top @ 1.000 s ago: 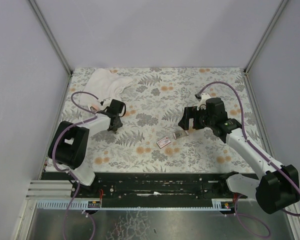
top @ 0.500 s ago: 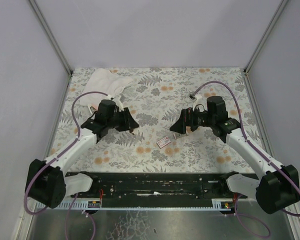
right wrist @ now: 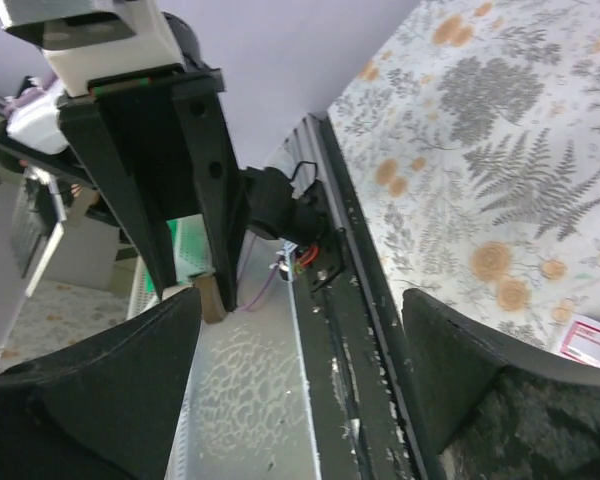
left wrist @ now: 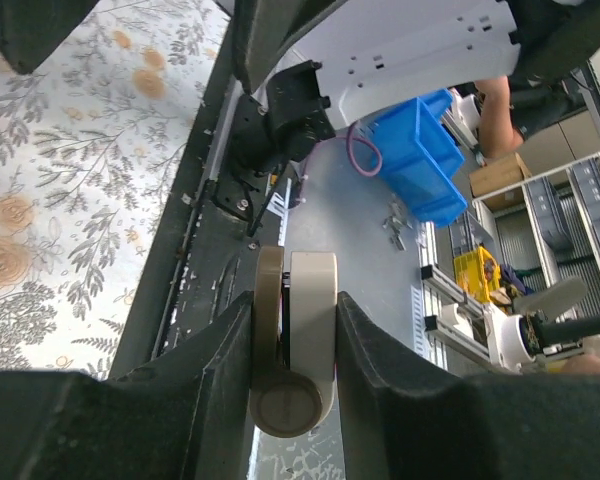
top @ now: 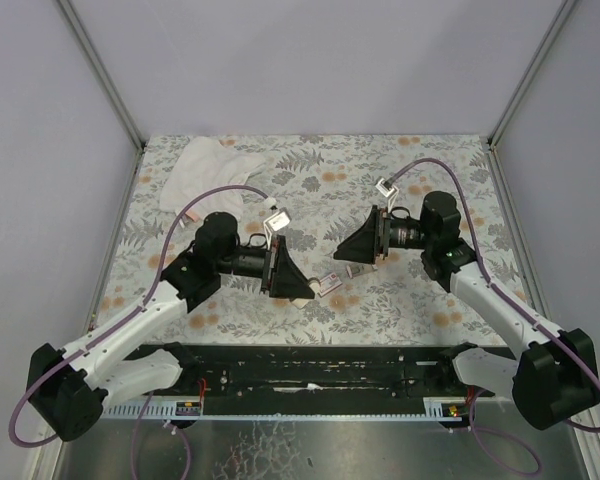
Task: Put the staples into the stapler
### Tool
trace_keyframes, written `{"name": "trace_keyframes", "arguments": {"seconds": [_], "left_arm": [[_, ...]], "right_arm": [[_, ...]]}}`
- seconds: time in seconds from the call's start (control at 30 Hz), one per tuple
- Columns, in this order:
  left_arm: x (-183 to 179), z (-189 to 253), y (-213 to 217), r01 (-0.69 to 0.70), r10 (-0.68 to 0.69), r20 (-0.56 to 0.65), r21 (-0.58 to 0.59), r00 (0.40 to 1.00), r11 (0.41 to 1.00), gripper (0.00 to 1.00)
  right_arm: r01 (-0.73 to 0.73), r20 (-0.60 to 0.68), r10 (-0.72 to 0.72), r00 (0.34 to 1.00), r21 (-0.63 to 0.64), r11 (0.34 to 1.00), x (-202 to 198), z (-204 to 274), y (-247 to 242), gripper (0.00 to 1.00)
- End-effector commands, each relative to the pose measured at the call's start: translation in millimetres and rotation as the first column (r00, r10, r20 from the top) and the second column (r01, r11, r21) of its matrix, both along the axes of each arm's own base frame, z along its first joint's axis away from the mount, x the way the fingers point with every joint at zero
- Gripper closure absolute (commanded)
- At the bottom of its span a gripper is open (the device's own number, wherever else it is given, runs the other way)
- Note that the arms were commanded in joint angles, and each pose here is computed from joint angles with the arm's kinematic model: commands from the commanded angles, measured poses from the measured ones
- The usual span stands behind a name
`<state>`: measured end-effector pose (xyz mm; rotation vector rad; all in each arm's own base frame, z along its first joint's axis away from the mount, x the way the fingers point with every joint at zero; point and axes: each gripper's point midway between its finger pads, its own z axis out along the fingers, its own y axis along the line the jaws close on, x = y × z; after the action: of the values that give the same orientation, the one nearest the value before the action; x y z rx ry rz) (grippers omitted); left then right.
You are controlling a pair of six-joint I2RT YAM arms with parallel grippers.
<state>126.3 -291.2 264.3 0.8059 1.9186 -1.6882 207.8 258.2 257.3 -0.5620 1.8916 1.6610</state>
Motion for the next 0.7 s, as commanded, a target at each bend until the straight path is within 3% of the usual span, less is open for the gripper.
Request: {"name": "trace_keyframes", "arguments": {"seconds": [0.0, 0.2, 0.4, 0.67], "left_arm": [[-10.0, 29.5, -5.1, 0.086, -0.08, 0.078, -0.082, 0.994, 0.993, 1.0], [-2.5, 30.4, -9.5, 0.062, -0.055, 0.079, -0.094, 0.995, 0.994, 1.0], [2.1, 26.7, -12.0, 0.048, -0.043, 0.066, -0.09, 0.997, 0.995, 1.0], [1.9, 26.6, -13.6, 0.045, -0.04, 0.052, -0.091, 0.998, 0.995, 1.0]], "right_arm": [[-0.097, 0.057, 0.092, 0.994, 0.09, 0.991, -25.3, 38.1, 8.2, 0.14], [-0.132, 0.01, 0.132, 0.991, 0.027, 0.991, -42.2, 25.8, 22.7, 0.15], [-0.154, 0.004, 0.154, 0.988, 0.024, 0.988, -53.5, 26.5, 25.9, 0.23], [-0.185, 0.026, 0.184, 0.983, 0.034, 0.982, -61.1, 35.6, 27.0, 0.43]]}}
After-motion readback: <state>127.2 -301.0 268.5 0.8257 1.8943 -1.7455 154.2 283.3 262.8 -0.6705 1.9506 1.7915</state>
